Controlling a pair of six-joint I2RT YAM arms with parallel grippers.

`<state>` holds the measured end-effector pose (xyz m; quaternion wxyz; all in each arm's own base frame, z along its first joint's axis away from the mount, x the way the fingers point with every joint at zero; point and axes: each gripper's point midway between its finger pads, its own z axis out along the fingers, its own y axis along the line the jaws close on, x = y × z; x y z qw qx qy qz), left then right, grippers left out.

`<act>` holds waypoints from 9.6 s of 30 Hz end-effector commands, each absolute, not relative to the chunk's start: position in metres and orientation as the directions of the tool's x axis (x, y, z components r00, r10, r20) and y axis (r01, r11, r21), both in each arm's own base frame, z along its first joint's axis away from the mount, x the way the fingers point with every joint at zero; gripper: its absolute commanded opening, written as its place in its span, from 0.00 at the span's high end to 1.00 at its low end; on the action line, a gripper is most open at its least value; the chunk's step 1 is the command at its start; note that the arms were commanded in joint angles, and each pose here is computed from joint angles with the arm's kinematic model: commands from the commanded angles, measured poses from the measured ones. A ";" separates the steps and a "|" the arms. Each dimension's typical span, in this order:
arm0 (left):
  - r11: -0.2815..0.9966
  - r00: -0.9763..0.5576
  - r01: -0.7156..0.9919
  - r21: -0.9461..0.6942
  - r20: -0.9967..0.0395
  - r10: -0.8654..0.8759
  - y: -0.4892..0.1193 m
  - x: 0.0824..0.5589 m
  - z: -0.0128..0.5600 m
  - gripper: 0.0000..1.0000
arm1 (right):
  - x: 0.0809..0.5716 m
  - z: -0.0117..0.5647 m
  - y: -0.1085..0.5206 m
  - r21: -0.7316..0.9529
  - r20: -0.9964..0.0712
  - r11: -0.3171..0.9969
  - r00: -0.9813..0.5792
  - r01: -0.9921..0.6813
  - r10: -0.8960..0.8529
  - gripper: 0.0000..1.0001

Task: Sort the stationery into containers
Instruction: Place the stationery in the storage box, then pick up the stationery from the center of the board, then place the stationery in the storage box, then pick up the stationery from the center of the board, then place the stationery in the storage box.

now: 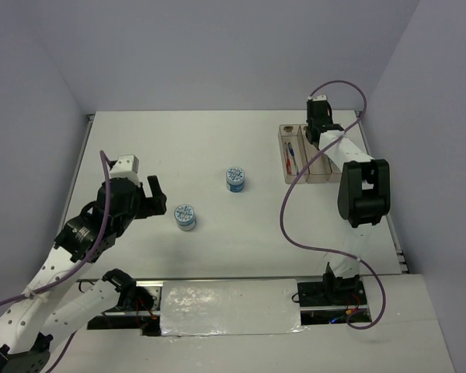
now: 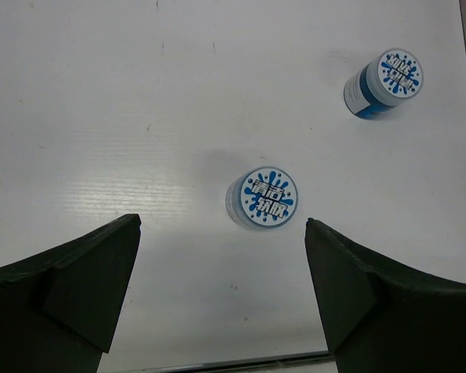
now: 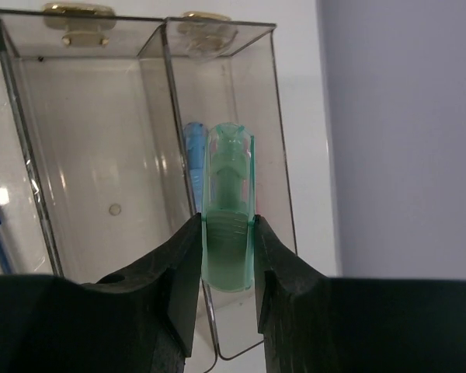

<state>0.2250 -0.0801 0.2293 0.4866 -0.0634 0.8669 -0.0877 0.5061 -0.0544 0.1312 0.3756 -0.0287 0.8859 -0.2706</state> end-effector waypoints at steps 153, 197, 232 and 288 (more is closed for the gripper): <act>0.975 -0.535 0.042 -0.217 -0.829 -0.162 -0.095 0.233 0.226 0.01 | 0.596 0.165 0.025 -0.016 -0.868 0.960 -0.481 0.280 0.126 0.01; 0.868 -0.243 -0.413 -0.276 -0.885 -0.396 0.007 0.209 0.264 0.01 | 0.265 0.096 0.460 0.023 -0.802 0.761 -0.466 -0.648 -0.373 0.02; 0.928 -0.316 -0.250 -0.278 -0.882 -0.350 -0.024 0.221 0.261 0.01 | 0.442 0.201 0.096 -0.038 -0.912 0.971 -0.405 0.234 0.062 1.00; 0.948 -0.381 -0.184 -0.259 -0.871 -0.312 -0.040 0.230 0.251 0.01 | 0.492 0.126 0.012 -0.015 -0.803 0.967 -0.580 0.254 0.140 0.71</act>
